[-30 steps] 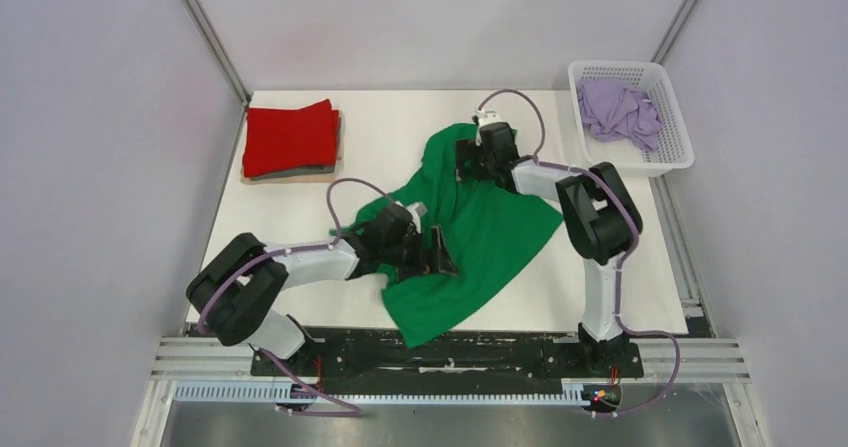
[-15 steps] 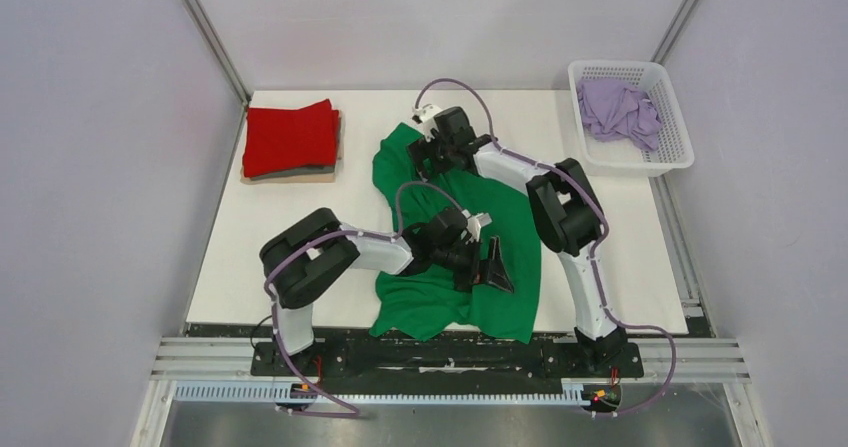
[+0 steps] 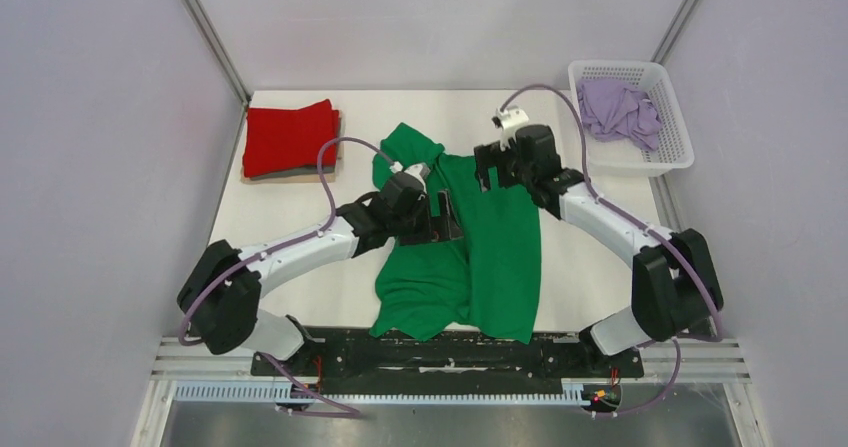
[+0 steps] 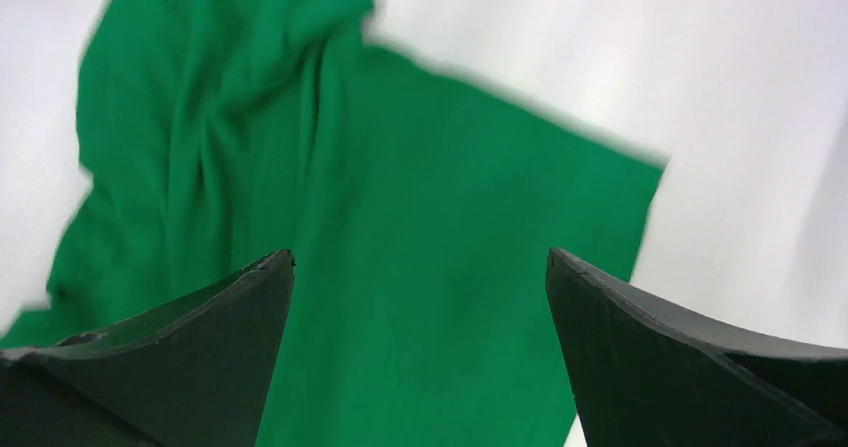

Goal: Fold and stack the t-shirts
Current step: Flatten out the tshirt

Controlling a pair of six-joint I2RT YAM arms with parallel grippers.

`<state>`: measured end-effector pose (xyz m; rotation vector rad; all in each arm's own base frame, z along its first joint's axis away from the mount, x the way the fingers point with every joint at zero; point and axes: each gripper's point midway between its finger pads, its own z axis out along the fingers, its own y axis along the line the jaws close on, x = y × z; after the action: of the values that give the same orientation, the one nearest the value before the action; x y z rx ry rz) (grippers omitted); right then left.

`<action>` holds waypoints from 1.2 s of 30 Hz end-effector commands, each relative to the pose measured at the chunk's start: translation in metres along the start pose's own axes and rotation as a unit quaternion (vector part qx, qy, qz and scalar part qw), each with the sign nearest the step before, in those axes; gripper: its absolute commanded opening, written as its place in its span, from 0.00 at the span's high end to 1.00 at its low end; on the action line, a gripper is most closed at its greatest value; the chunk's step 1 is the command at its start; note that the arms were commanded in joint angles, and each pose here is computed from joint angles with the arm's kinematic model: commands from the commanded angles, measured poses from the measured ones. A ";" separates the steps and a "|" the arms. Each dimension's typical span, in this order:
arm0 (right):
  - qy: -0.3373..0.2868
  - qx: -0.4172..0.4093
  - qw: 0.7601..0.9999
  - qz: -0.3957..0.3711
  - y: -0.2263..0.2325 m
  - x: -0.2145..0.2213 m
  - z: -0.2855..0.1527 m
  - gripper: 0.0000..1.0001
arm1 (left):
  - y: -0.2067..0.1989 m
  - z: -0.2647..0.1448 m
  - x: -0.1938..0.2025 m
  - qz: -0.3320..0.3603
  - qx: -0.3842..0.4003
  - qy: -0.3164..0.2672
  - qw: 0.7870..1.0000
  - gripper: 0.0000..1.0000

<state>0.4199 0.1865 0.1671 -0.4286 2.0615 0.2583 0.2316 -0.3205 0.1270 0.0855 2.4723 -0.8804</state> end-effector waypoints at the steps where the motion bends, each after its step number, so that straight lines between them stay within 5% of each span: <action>1: 0.040 -0.030 0.997 0.065 0.020 0.070 -0.023 0.02 | 0.043 0.017 0.012 -0.009 -0.040 0.034 0.999 0.00; 7: 0.106 -0.030 0.990 0.093 0.025 0.134 -0.038 0.02 | 0.062 0.055 0.020 -0.054 -0.037 0.084 0.994 0.00; 17: 0.170 0.061 0.975 0.126 -0.013 0.178 -0.004 0.02 | 0.131 0.096 -0.017 -0.135 -0.092 0.066 0.984 0.00; 31: 0.146 0.148 0.972 0.106 -0.113 0.121 0.093 0.02 | 0.193 0.139 -0.125 -0.113 -0.210 0.025 0.971 0.00; 36: 0.123 0.165 0.970 0.131 -0.145 0.094 0.097 0.02 | 0.202 0.140 -0.141 -0.121 -0.220 0.025 0.968 0.00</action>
<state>0.4964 0.0982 0.0234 -0.0387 2.3616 0.0628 0.4683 -0.2894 0.0425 -0.3386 2.5721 -0.7281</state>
